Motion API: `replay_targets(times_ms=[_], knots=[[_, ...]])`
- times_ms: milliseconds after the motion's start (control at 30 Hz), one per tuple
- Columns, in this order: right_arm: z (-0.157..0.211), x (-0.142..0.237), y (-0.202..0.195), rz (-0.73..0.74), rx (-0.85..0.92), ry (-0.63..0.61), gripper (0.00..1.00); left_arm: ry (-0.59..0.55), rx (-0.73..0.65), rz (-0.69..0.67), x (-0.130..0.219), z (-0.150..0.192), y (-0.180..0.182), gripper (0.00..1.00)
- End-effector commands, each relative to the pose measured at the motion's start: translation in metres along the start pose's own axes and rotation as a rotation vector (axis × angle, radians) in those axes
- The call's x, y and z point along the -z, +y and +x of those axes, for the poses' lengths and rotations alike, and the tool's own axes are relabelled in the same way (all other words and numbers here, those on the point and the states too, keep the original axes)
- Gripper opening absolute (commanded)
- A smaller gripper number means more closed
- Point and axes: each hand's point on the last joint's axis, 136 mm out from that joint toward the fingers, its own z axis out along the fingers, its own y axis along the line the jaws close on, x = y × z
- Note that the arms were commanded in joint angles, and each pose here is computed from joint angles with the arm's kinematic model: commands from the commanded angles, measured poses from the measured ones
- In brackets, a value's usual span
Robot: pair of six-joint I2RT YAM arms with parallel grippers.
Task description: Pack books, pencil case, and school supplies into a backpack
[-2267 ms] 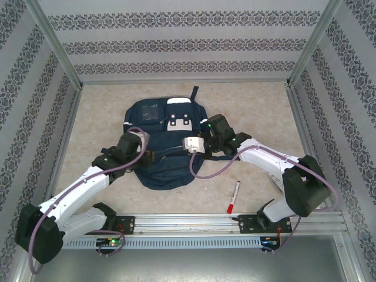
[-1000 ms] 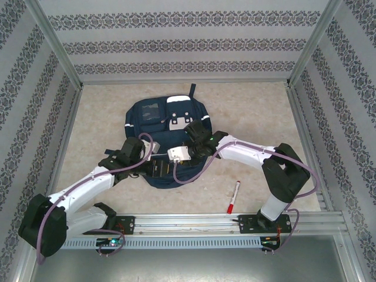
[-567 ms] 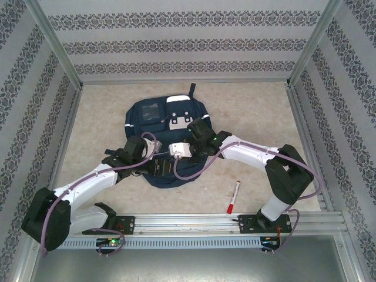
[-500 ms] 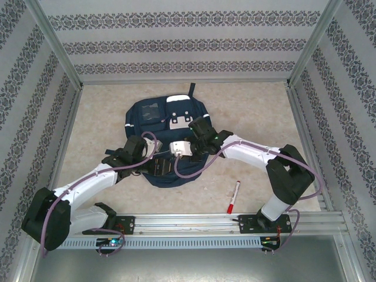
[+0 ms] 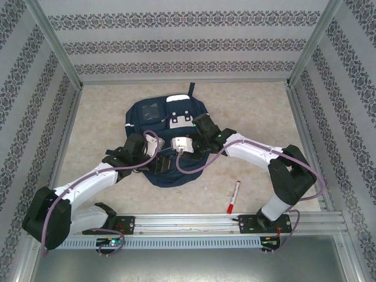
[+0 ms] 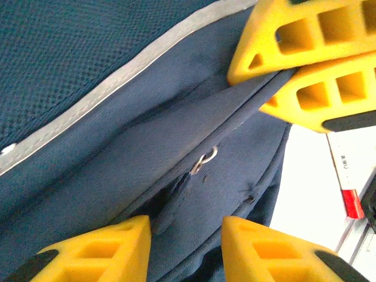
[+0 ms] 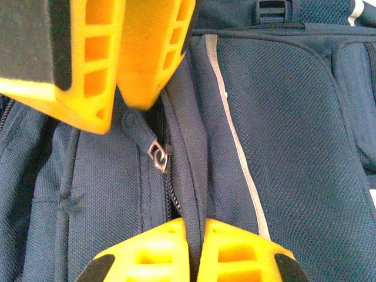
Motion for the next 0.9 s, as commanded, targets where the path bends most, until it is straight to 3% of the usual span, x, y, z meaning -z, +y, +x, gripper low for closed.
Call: replay_targets(times_ms=[0,200,433,567,633,733,867], knots=[[-0.047,0.016,0.009,-0.044,0.050,-0.192,0.00,-0.146,-0.121,0.084,0.000,-0.037,-0.022,0.34],[-0.050,0.019,0.012,-0.049,0.058,-0.214,0.00,-0.139,-0.107,0.060,-0.007,-0.040,-0.016,0.33],[-0.052,0.023,0.009,-0.027,0.067,-0.219,0.00,-0.038,-0.044,-0.051,-0.024,-0.020,0.012,0.36],[-0.054,0.024,0.010,-0.012,0.077,-0.234,0.00,-0.026,-0.051,0.021,-0.031,-0.016,0.000,0.25],[-0.051,0.023,0.008,-0.005,0.077,-0.223,0.00,-0.015,-0.037,0.027,-0.031,-0.014,0.000,0.24],[-0.043,0.024,0.001,0.043,0.105,-0.163,0.00,0.052,-0.043,-0.020,-0.027,-0.003,0.011,0.00],[-0.023,0.032,0.001,0.068,0.157,-0.075,0.00,0.087,0.028,-0.160,-0.011,0.004,0.044,0.00]])
